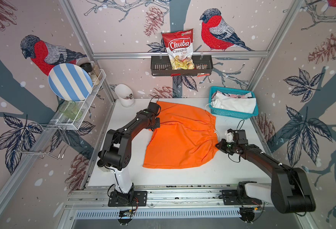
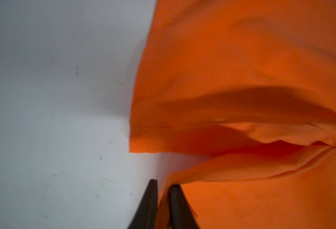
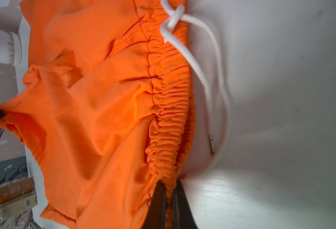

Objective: Roll up the shorts
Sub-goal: Fold the shorts at the center of the board.

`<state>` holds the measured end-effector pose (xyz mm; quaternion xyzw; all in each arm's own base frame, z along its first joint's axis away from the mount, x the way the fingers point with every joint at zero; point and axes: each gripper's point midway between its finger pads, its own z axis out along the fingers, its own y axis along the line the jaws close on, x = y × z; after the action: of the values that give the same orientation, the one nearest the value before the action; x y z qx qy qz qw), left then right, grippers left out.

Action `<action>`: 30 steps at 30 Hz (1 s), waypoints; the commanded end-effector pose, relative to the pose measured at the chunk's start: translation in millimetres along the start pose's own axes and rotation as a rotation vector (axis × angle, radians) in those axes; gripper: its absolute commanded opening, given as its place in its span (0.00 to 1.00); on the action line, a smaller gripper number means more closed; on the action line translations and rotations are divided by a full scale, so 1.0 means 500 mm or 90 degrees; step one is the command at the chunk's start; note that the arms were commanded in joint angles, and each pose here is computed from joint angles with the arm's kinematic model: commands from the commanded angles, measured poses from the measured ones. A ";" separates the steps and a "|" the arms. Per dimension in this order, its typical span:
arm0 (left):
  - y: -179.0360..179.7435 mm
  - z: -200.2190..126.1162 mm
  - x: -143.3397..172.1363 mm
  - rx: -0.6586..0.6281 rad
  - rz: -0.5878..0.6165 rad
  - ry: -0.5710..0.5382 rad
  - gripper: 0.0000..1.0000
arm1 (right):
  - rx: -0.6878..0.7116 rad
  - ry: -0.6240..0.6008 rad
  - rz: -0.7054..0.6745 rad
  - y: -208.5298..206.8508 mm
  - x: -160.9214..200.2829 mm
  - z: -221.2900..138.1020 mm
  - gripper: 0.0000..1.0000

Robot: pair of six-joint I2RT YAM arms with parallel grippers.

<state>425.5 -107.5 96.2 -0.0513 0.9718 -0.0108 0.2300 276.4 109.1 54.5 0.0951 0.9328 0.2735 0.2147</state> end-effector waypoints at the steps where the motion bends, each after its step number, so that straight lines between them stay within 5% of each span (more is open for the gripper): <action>1: 0.024 -0.031 -0.019 -0.001 -0.048 -0.035 0.52 | -0.002 -0.012 -0.005 0.023 -0.009 0.004 0.00; 6: 0.023 -0.109 0.014 0.058 -0.081 -0.062 0.66 | -0.004 -0.014 -0.008 0.031 -0.006 0.006 0.00; 10: -0.006 -0.159 0.103 0.151 -0.111 -0.026 0.70 | -0.004 -0.019 -0.012 0.031 -0.009 0.005 0.00; 15: 0.003 -0.188 0.246 0.165 -0.225 0.016 0.70 | -0.008 -0.023 -0.015 0.032 -0.011 0.006 0.00; 19: 0.044 -0.172 0.359 0.123 -0.374 0.051 0.70 | -0.010 -0.017 -0.021 0.030 -0.008 0.008 0.00; 23: 0.140 -0.158 0.460 -0.017 -0.529 0.076 0.64 | -0.004 -0.013 -0.021 0.021 -0.003 0.003 0.00; 30: 0.181 -0.140 0.521 -0.096 -0.552 0.106 0.67 | -0.003 -0.024 -0.023 0.022 -0.010 -0.014 0.00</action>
<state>165.9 -56.0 46.0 -0.4374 0.8862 -0.0742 0.1339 278.5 113.6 64.6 0.0907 0.9292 0.2705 0.2349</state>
